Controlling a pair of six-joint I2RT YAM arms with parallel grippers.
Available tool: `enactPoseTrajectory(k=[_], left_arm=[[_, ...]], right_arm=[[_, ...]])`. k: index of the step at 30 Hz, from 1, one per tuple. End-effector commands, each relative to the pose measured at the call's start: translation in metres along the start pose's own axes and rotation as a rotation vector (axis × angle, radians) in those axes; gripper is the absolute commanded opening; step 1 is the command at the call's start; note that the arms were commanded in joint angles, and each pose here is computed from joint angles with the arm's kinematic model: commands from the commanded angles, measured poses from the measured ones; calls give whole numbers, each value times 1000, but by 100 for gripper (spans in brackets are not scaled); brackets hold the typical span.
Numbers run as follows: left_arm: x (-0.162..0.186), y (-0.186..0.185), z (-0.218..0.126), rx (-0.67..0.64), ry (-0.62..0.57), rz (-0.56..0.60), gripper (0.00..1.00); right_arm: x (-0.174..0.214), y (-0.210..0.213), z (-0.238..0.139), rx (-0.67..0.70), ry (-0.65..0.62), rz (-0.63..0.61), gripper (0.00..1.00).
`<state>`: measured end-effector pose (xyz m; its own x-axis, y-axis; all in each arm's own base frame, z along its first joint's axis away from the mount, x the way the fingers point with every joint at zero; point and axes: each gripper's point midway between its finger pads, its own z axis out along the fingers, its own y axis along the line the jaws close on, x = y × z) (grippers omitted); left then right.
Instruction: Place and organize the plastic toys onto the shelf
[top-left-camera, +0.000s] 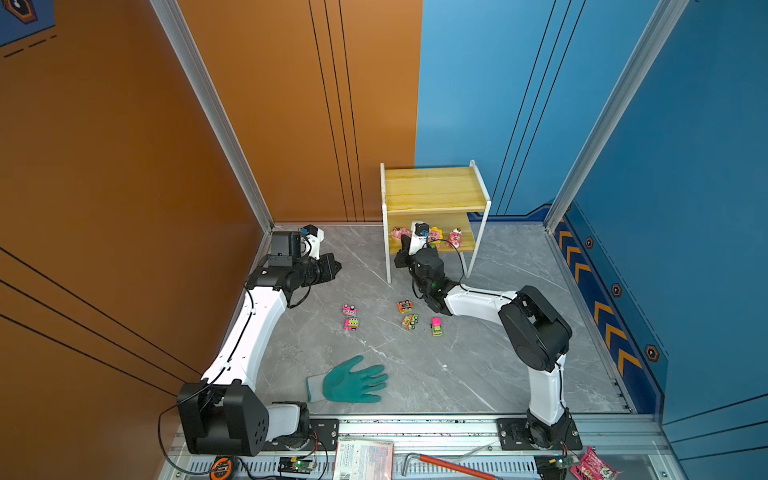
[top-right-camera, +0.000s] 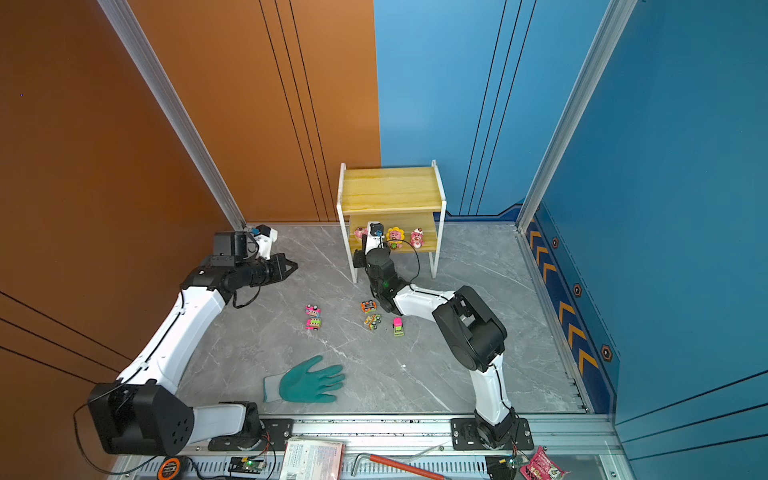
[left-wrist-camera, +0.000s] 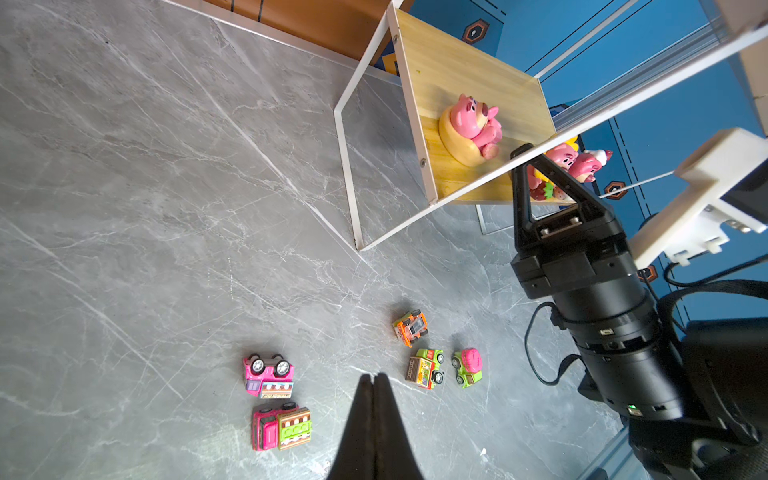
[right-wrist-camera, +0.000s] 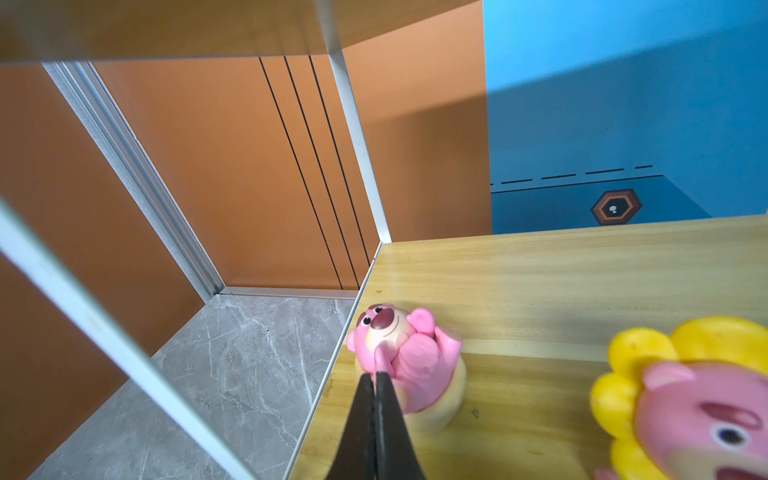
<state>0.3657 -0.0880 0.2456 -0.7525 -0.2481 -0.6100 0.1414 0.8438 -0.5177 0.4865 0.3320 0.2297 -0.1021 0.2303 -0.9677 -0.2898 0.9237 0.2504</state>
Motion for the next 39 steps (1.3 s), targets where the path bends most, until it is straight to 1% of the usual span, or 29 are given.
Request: enactPoseTrajectory(k=[1,17,21,23,25,30,39], left_arm=[[-2,-2,1,30,-1,-9,0],[-2,-4,1,46,-3,-11,0],[-2,-5,1,53,-1,-12,0],[-2,-5,2,55,-1,-14,0],[-2,-5,2,56,0,-14,0],[-3,-6,2,63,-2,-19,0],[-4,-6,2,72,-6,-24,0]], right_arm=[[-5,-6,7,40,-24,-7,0],[2,-7,11,56,3,-10,0],[8,-6,13,49,28,-9,0],[5,-23,18,75,24,1,0],[7,-23,18,73,34,3,0],[11,-19,18,51,52,12,0],[15,-6,14,11,74,-8,0]])
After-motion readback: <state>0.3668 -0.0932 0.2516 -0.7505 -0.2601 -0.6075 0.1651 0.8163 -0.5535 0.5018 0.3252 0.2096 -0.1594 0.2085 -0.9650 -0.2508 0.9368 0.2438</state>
